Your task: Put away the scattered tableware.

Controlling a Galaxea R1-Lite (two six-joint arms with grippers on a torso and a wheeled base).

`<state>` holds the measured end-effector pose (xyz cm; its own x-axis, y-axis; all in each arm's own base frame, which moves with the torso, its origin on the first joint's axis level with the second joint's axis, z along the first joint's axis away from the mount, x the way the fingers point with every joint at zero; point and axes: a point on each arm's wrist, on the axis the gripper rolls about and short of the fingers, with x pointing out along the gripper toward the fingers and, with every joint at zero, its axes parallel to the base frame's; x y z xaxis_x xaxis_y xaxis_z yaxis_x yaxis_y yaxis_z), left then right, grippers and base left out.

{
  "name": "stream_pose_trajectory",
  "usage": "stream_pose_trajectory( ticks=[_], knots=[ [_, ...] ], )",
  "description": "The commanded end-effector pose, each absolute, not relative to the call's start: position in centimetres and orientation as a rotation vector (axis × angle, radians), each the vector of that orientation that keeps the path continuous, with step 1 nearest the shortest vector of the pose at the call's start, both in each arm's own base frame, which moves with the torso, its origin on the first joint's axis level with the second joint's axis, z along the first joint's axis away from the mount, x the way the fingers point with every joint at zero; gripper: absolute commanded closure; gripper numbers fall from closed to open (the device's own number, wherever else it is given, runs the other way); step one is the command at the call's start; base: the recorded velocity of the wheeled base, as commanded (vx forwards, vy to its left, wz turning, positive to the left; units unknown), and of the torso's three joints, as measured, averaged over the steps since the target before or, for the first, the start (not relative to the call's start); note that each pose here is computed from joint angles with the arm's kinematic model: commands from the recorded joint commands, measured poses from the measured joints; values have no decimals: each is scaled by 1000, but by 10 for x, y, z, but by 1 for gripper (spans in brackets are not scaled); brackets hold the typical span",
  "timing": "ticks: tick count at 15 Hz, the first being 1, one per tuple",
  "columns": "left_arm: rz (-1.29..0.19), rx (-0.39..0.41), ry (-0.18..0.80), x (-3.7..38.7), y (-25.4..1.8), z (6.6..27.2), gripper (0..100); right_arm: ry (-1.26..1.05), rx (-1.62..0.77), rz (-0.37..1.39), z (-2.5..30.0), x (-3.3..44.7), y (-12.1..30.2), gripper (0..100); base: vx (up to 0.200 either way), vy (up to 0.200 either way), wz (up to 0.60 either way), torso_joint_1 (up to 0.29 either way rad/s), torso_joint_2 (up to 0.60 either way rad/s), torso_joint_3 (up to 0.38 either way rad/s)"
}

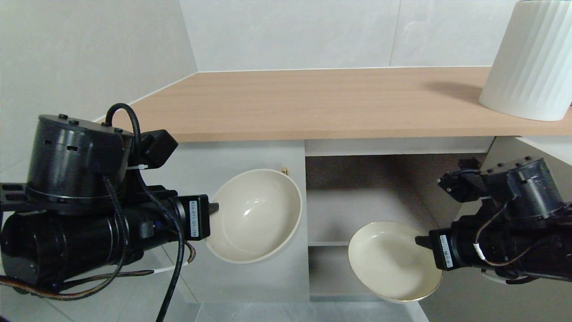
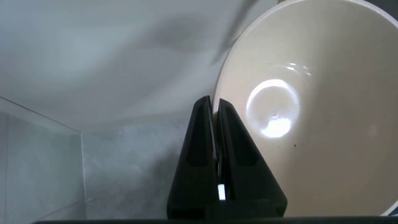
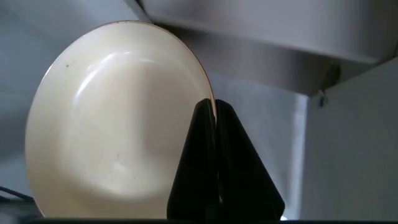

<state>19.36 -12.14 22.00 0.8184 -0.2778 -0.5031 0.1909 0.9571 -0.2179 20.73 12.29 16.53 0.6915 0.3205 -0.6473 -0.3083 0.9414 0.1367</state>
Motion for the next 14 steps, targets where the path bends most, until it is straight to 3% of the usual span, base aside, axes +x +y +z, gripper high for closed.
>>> stream_pose_trajectory(
  ticks=[1, 8, 14],
  knots=[
    [-250, -160, 561, 194, -122, 220, 100, 842, -43, 340, 133, 223, 133, 100, 0, 0, 0, 0, 0, 0],
    [-242, -148, 588, 200, -125, 213, 100, 789, 108, 241, 56, 290, 153, 100, 0, 0, 0, 0, 0, 0],
    [-244, -154, 578, 199, -125, 215, 100, 746, 119, 109, 14, 337, 161, 100, 0, 0, 0, 0, 0, 0]
  ],
)
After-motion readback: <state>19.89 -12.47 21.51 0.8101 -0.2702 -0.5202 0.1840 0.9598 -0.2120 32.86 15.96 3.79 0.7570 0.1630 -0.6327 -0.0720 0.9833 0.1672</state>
